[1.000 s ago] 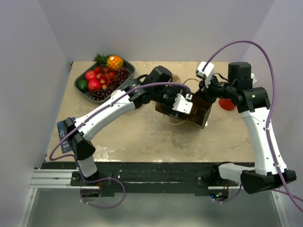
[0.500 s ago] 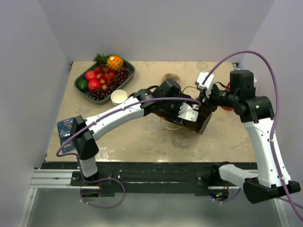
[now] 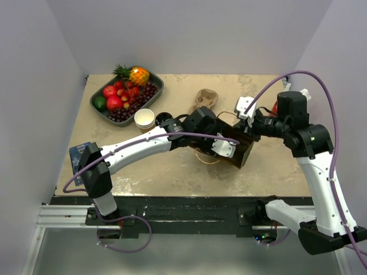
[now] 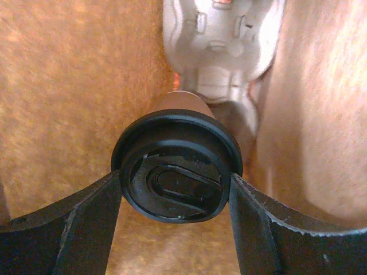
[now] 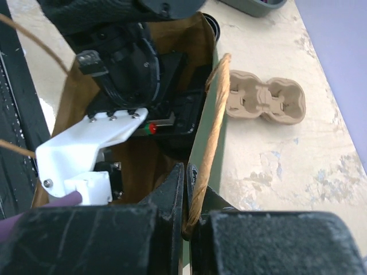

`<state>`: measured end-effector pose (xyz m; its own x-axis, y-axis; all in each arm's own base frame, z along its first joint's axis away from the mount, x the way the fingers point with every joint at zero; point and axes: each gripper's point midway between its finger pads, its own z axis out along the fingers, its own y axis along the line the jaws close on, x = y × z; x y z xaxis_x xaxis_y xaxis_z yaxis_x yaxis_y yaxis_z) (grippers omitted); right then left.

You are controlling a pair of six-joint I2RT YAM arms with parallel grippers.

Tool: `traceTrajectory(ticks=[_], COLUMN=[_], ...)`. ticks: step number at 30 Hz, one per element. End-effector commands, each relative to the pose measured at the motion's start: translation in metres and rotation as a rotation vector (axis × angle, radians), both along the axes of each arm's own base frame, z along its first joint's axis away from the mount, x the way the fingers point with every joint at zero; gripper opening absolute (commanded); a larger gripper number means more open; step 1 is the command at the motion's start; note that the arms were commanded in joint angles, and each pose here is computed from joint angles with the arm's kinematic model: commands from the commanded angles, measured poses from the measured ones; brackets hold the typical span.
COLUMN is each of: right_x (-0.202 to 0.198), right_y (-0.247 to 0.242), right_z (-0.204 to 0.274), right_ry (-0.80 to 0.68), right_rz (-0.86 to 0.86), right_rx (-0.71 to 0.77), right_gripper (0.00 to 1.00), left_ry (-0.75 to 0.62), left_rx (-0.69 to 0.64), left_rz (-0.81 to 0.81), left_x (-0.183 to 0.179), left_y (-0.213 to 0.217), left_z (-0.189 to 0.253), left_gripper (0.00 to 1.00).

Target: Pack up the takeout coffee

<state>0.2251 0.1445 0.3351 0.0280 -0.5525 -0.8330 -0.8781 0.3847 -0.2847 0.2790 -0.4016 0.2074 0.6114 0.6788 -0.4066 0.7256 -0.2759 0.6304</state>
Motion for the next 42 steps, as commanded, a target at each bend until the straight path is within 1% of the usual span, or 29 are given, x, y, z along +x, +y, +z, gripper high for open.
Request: traceTrajectory(ticks=[1, 5, 9, 11, 15, 20, 24, 31, 37, 42], right_x=[-0.009, -0.021, -0.023, -0.024, -0.020, -0.014, -0.005, 0.007, 0.010, 0.020], right_y=[0.014, 0.021, 0.024, 0.025, 0.028, 0.027, 0.024, 0.025, 0.021, 0.014], right_z=[0.006, 0.003, 0.008, 0.004, -0.006, -0.010, -0.010, -0.010, -0.020, -0.022], right_ry=[-0.043, -0.028, -0.060, -0.054, -0.018, -0.030, -0.035, 0.006, 0.046, 0.039], right_rz=[0.085, 0.112, 0.109, 0.110, 0.108, 0.090, 0.033, -0.057, -0.109, -0.185], right_rx=[0.011, 0.026, 0.050, 0.055, 0.051, 0.052, 0.056, 0.114, 0.107, 0.110], right_gripper=[0.00, 0.00, 0.00, 0.00, 0.00, 0.00, 0.00, 0.00, 0.00, 0.00], left_ry=[-0.109, -0.108, -0.116, -0.120, -0.157, -0.162, -0.147, -0.142, -0.123, -0.118], left_rx=[-0.100, -0.073, -0.036, -0.032, 0.008, 0.028, 0.049, 0.031, 0.051, 0.065], left_rz=[-0.019, -0.022, -0.016, -0.015, -0.054, -0.098, -0.130, -0.162, -0.177, -0.173], left_x=[0.007, 0.008, 0.010, 0.011, 0.012, 0.012, 0.008, 0.004, 0.000, -0.001], left_y=[-0.009, -0.008, -0.003, -0.002, 0.001, 0.004, 0.008, 0.009, 0.011, 0.014], left_z=[0.037, 0.028, 0.021, 0.019, 0.009, 0.005, 0.001, 0.003, -0.001, -0.004], left_gripper=[0.00, 0.00, 0.00, 0.00, 0.00, 0.00, 0.00, 0.00, 0.00, 0.00])
